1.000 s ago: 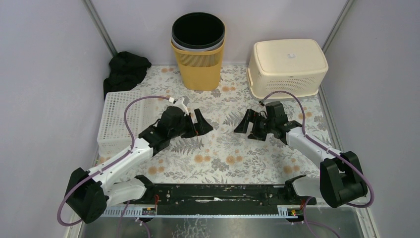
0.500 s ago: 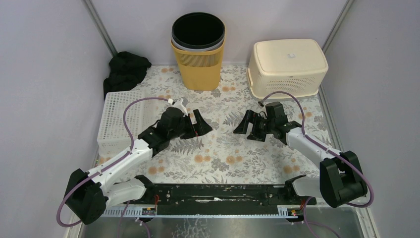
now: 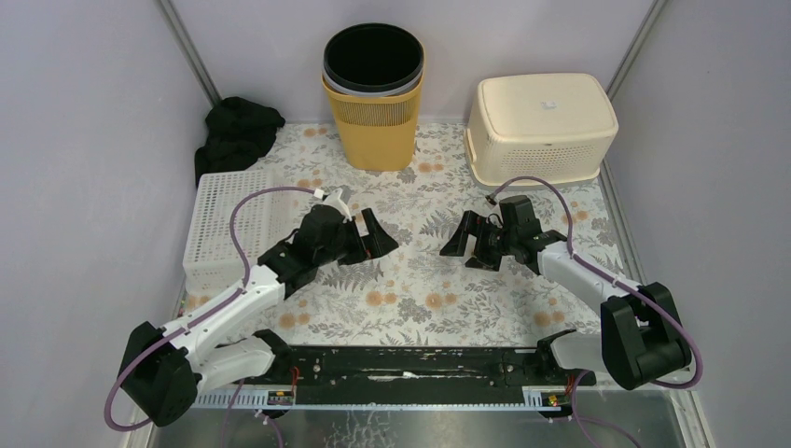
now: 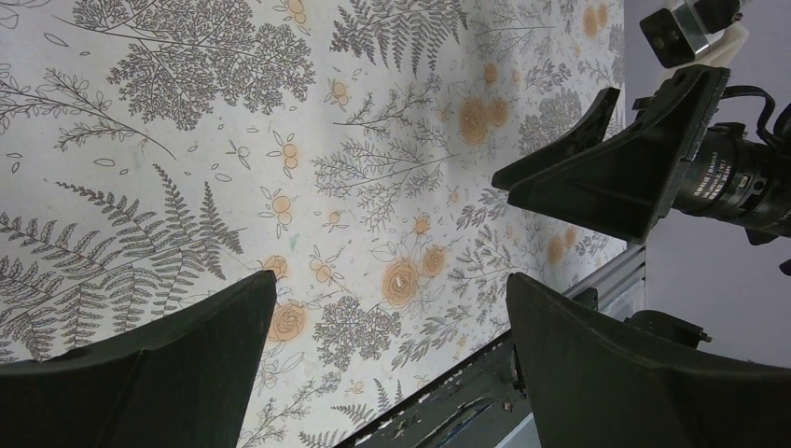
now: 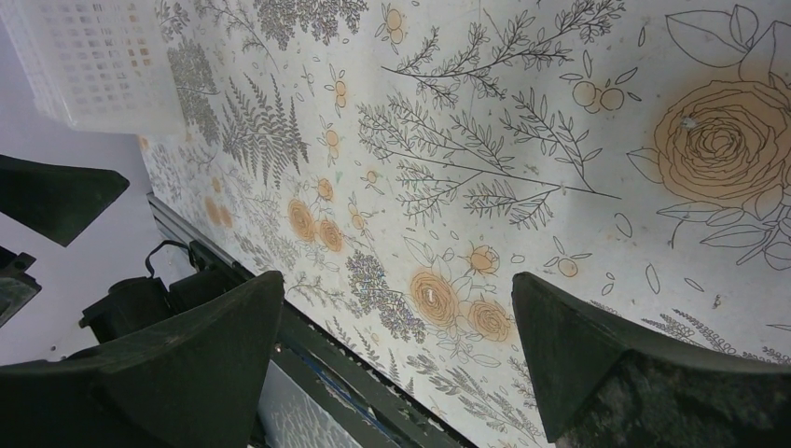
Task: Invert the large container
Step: Move the container to the center of the board.
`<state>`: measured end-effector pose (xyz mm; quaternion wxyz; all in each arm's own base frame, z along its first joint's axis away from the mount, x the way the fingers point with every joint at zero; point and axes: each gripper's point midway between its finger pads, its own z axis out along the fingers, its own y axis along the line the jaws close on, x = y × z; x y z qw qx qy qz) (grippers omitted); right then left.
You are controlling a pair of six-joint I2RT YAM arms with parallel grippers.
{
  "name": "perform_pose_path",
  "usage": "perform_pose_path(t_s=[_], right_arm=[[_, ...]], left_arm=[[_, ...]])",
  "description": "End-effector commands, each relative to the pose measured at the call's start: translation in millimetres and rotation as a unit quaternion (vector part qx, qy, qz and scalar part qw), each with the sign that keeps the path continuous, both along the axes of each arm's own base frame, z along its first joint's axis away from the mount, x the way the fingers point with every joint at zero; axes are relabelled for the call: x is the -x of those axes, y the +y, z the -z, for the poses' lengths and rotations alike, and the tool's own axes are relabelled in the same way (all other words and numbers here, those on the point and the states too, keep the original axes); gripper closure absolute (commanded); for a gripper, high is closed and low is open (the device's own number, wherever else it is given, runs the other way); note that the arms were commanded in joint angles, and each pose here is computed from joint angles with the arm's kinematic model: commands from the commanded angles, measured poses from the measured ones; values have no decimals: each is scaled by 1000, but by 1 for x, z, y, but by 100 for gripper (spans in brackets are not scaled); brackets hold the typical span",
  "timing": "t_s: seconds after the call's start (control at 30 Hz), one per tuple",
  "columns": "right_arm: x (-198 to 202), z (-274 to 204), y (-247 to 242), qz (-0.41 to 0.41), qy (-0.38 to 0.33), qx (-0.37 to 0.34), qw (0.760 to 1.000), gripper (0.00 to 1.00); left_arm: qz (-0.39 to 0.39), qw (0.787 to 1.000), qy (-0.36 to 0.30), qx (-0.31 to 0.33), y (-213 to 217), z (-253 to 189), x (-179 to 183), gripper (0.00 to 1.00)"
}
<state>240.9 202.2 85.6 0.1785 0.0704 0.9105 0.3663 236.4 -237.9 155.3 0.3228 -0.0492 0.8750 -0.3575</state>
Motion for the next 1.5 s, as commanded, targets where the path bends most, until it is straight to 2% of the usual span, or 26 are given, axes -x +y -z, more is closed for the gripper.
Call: perform_pose_path(t_s=[0.0, 1.47], right_arm=[[-4, -11, 8, -11, -13, -18, 1000, 1], [2, 9, 10, -9, 14, -23, 1000, 1]], left_arm=[[2, 1000, -19, 17, -4, -10, -2, 0], [2, 1000, -14, 17, -5, -1, -2, 0]])
